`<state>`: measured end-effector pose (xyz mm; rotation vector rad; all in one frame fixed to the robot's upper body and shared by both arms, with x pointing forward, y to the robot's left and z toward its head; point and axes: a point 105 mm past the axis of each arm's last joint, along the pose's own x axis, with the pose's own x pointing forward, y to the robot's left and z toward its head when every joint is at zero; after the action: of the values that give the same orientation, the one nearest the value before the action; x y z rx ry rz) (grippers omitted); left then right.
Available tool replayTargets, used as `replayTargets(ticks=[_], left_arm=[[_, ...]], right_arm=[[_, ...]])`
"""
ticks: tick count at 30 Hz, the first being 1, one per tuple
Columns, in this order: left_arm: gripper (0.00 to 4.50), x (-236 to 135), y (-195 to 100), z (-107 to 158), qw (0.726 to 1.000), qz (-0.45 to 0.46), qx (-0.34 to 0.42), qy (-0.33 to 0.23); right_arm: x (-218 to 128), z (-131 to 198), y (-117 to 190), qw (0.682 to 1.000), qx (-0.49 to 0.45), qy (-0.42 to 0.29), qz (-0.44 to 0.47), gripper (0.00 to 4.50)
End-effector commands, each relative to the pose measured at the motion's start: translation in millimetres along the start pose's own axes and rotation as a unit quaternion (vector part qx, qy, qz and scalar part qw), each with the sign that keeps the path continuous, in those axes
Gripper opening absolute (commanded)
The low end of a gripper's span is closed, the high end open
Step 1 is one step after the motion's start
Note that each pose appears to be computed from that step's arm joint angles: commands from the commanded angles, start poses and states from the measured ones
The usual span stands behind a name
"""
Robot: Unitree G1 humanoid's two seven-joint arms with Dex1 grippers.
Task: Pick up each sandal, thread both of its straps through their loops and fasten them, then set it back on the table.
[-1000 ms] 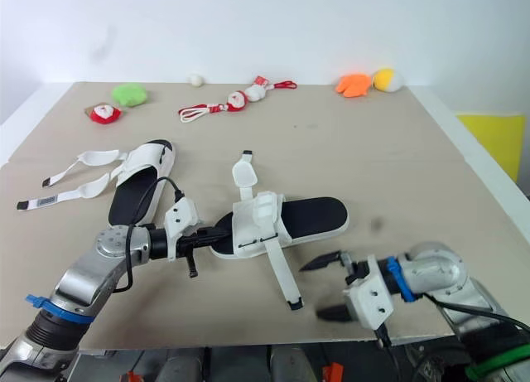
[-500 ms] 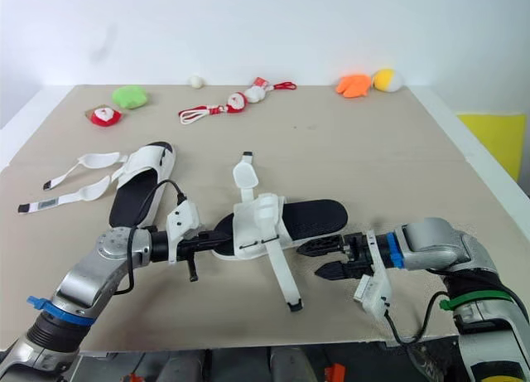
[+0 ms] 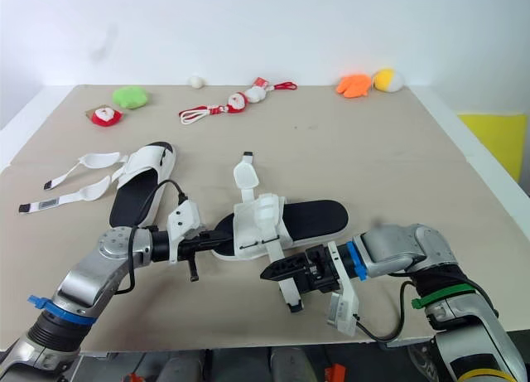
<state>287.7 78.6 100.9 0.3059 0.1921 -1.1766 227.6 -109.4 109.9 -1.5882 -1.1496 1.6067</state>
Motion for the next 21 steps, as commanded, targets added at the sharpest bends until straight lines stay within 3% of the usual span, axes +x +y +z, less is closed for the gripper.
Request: replayTargets(ticks=[1,4,8,13,16,18,21], left_arm=[[0.0,2,-7,-19,0.999,-0.011,-0.024,0.035],[0.0,1,-7,-19,0.999,-0.011,-0.024,0.036],[0.0,2,-7,-20,0.999,-0.01,-0.024,0.036],[0.0,2,-6,-20,0.999,-0.009,-0.024,0.036],[0.0,2,-5,-20,0.999,-0.008,-0.024,0.036],[0.0,2,-5,-20,0.999,-0.008,-0.024,0.036],[0.0,1,-4,-20,0.999,-0.008,-0.023,0.037]], right_arm=[[0,7,-7,1.0,-0.015,-0.021,-0.009,3.42],[-2,14,-4,0.999,-0.014,-0.035,0.0,1.83],[-3,17,-1,0.999,-0.01,-0.041,0.007,0.07],[-5,14,0,0.999,-0.006,-0.035,0.003,0.07],[-10,12,-10,0.998,0.037,-0.034,-0.044,0.07],[-13,9,-19,0.994,0.077,-0.024,-0.068,0.07],[-17,-3,-48,0.971,0.212,0.008,-0.111,0.07]])
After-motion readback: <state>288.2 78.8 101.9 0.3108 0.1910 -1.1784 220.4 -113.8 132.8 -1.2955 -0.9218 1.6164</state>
